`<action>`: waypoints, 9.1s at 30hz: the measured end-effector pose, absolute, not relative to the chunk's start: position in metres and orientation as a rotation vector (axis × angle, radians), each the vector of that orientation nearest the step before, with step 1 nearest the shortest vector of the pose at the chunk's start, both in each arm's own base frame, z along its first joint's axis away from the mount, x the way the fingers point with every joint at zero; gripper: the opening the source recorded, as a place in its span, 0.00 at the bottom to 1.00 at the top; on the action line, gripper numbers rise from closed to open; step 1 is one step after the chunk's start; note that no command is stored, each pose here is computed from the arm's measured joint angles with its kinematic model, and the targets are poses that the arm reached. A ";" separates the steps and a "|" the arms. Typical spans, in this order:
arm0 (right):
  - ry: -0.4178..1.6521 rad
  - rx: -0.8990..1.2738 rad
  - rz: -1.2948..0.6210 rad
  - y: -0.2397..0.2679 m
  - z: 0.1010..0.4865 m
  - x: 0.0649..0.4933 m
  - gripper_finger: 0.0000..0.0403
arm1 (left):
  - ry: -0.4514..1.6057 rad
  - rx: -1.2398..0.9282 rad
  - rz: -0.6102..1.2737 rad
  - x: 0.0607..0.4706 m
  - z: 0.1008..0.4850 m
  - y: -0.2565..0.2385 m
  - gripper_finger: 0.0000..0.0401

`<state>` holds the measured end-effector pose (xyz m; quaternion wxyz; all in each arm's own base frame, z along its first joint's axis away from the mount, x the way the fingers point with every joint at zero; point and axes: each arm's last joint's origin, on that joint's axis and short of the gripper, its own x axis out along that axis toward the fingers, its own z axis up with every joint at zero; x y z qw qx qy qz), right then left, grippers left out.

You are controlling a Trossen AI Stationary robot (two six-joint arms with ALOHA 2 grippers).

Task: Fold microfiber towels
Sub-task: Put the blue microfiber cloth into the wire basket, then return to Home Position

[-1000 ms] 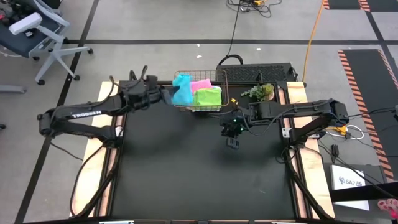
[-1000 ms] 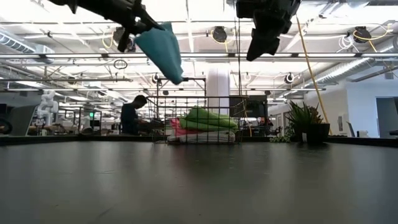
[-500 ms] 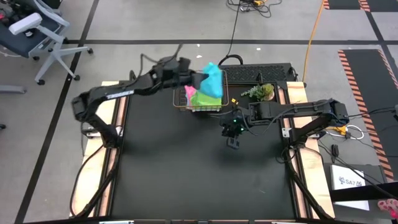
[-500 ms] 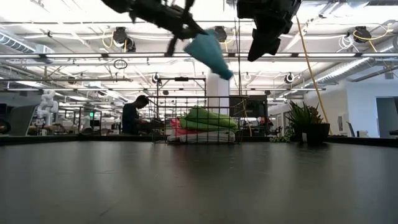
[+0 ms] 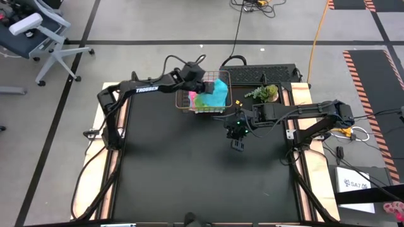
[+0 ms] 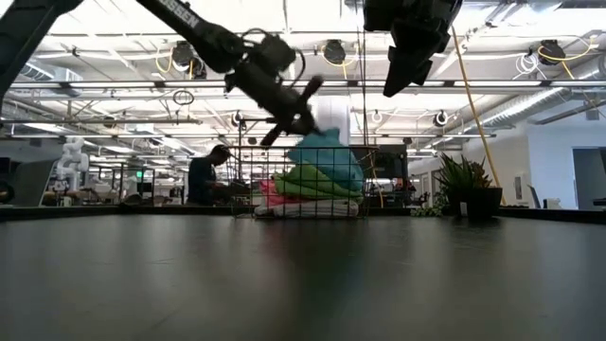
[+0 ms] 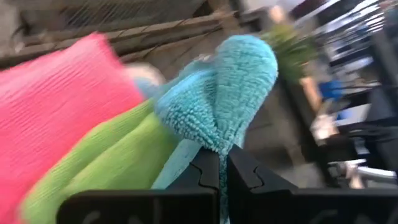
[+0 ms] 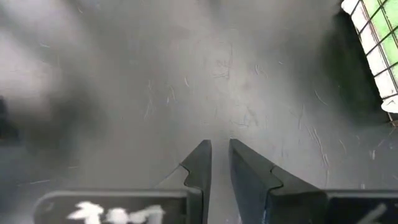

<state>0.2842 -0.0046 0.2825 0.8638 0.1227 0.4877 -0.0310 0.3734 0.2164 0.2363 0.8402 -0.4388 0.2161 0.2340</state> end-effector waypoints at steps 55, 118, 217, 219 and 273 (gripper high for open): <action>1.017 0.268 -0.027 0.004 0.283 0.285 0.00 | 0.707 -0.646 0.654 0.352 0.246 0.194 0.26; 0.202 0.315 -0.060 0.004 0.254 0.129 0.00 | 0.403 -0.452 0.662 0.187 0.235 -0.100 0.01; -0.010 -0.007 -0.090 -0.022 0.221 0.083 0.00 | 0.255 0.031 0.466 0.116 0.176 0.018 0.02; -0.075 -0.001 -0.090 -0.025 0.209 0.088 0.00 | 0.248 0.005 0.464 0.116 0.176 0.018 0.03; -0.131 0.178 -0.341 -0.035 0.178 0.095 0.00 | 0.279 -0.041 0.231 0.115 0.142 0.018 0.08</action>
